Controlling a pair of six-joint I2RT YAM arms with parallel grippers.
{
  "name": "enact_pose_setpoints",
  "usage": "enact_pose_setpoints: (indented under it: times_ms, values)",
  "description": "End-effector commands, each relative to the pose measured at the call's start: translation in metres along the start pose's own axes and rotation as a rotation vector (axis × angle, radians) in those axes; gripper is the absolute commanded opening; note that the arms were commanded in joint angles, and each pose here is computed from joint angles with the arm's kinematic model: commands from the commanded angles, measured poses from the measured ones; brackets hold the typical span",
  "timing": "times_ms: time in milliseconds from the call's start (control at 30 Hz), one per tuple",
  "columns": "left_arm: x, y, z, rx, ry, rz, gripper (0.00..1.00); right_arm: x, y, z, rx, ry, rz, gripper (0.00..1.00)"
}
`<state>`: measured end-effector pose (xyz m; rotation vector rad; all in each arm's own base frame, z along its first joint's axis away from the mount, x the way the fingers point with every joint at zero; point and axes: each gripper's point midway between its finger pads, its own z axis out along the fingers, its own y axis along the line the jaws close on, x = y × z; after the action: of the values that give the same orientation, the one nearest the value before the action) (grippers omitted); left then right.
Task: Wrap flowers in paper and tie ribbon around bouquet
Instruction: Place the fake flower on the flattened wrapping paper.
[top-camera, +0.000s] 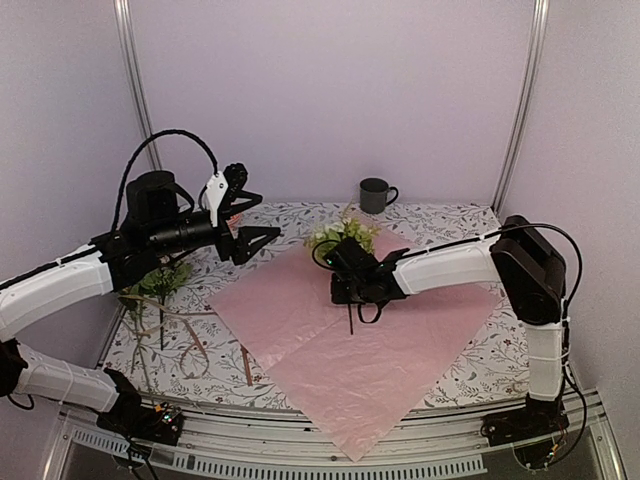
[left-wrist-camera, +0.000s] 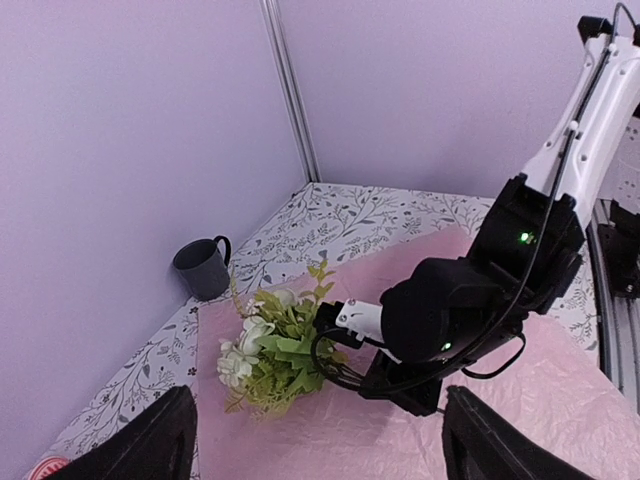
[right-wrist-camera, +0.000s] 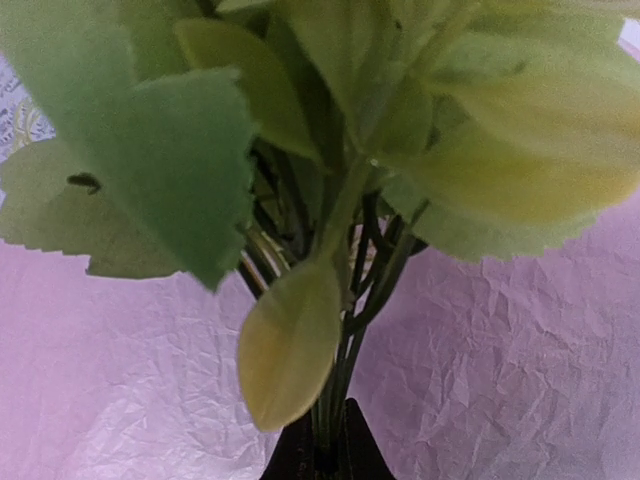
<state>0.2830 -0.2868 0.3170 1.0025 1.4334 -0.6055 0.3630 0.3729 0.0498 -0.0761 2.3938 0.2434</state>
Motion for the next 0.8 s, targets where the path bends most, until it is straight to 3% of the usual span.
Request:
enact_pose_setpoints:
  times_ms: [0,167,233,300,367,433,533,633,767]
  values:
    - [-0.011,-0.004,-0.002,0.010,-0.018,0.025,0.86,0.008,-0.001,0.013,0.040,0.040,0.003,0.00]
    - [-0.009,-0.004,-0.001,0.012,-0.010,0.031,0.86,0.019,0.000,0.027,0.063,0.074,-0.028,0.00]
    - [-0.010,-0.004,-0.002,0.009,-0.010,0.033,0.86,0.024,-0.001,0.031,0.076,0.099,-0.041,0.07]
    - [-0.010,-0.003,-0.003,0.002,-0.011,0.038,0.87,0.023,0.002,0.031,0.076,0.111,-0.048,0.22]
    - [-0.010,-0.002,-0.004,-0.003,-0.010,0.042,0.87,0.023,0.003,0.029,0.068,0.122,-0.055,0.45]
    - [-0.010,-0.002,-0.004,-0.008,-0.009,0.045,0.87,0.021,0.006,0.025,0.052,0.127,-0.053,0.58]
    - [-0.009,0.000,-0.004,-0.018,-0.003,0.043,0.87,0.010,0.009,0.014,0.036,0.110,-0.045,0.70]
    - [-0.006,0.008,-0.002,-0.053,0.017,0.032,0.88,-0.005,0.012,-0.005,0.010,0.085,-0.022,0.98]
    - [0.007,0.021,0.007,-0.109,0.083,0.002,0.91,-0.031,0.024,-0.038,-0.078,0.050,-0.012,0.99]
